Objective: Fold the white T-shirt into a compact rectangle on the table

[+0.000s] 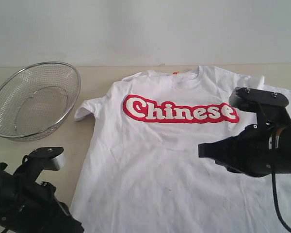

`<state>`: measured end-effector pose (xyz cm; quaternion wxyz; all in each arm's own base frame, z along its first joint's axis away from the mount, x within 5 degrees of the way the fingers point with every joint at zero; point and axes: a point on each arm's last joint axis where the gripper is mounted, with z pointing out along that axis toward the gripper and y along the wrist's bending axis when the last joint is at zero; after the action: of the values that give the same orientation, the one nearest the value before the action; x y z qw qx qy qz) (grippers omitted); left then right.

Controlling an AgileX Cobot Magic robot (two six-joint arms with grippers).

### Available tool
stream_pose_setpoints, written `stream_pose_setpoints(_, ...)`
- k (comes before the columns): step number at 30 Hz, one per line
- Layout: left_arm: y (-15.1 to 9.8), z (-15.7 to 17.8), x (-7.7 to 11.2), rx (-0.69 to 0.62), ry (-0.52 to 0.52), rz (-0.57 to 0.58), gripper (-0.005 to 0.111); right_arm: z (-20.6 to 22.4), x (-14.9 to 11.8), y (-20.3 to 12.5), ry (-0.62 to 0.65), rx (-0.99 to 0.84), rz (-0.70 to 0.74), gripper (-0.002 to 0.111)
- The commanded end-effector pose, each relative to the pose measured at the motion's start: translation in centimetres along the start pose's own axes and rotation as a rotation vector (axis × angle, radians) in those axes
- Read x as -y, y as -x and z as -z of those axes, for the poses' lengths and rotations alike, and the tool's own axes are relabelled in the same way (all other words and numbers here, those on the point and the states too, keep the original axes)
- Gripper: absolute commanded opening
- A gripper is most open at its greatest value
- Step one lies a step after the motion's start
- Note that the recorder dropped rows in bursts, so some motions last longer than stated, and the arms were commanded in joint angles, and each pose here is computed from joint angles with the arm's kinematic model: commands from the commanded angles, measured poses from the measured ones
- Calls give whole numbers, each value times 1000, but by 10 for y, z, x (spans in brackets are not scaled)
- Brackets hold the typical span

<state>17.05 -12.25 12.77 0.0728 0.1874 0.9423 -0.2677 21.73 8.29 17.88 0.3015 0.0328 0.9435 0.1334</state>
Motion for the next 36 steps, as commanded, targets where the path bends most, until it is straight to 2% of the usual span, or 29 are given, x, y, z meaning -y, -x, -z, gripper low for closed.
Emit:
stream_pose_setpoints(1, 3, 1, 1, 46, 0, -20, 5, 6, 9, 23, -4, 104, -156, 34)
stream_pose_setpoints(3, 5, 1, 2, 68, -12, -32, 5, 11, 26, 40, -52, 129, -244, 43)
stream_pose_setpoints(4, 6, 1, 3, 78, -17, -35, 5, 14, 37, 48, -84, 139, -287, 44)
stream_pose_setpoints(8, 6, 1, 10, 84, -92, -70, 5, 32, 90, 80, -220, 174, -458, 43)
stream_pose_setpoints(11, 6, 2, 14, 77, -140, -76, 5, 38, 124, 99, -286, 166, -506, 43)
stream_pose_setpoints(14, 6, 2, 15, 76, -155, -77, 5, 28, 160, 125, -280, 69, -503, 43)
stream_pose_setpoints(17, 6, 2, 17, 80, -174, -62, 5, 14, 199, 152, -168, -55, -522, 43)
stream_pose_setpoints(21, 7, 3, 18, 89, -187, -53, 5, -11, 241, 168, -138, -107, -563, 43)
stream_pose_setpoints(28, 7, 3, 18, 87, -193, -53, 5, -64, 279, 191, -121, -131, -518, 43)
stream_pose_setpoints(36, 6, 3, 18, 86, -190, -56, 5, -71, 310, 199, -183, -88, -519, 43)
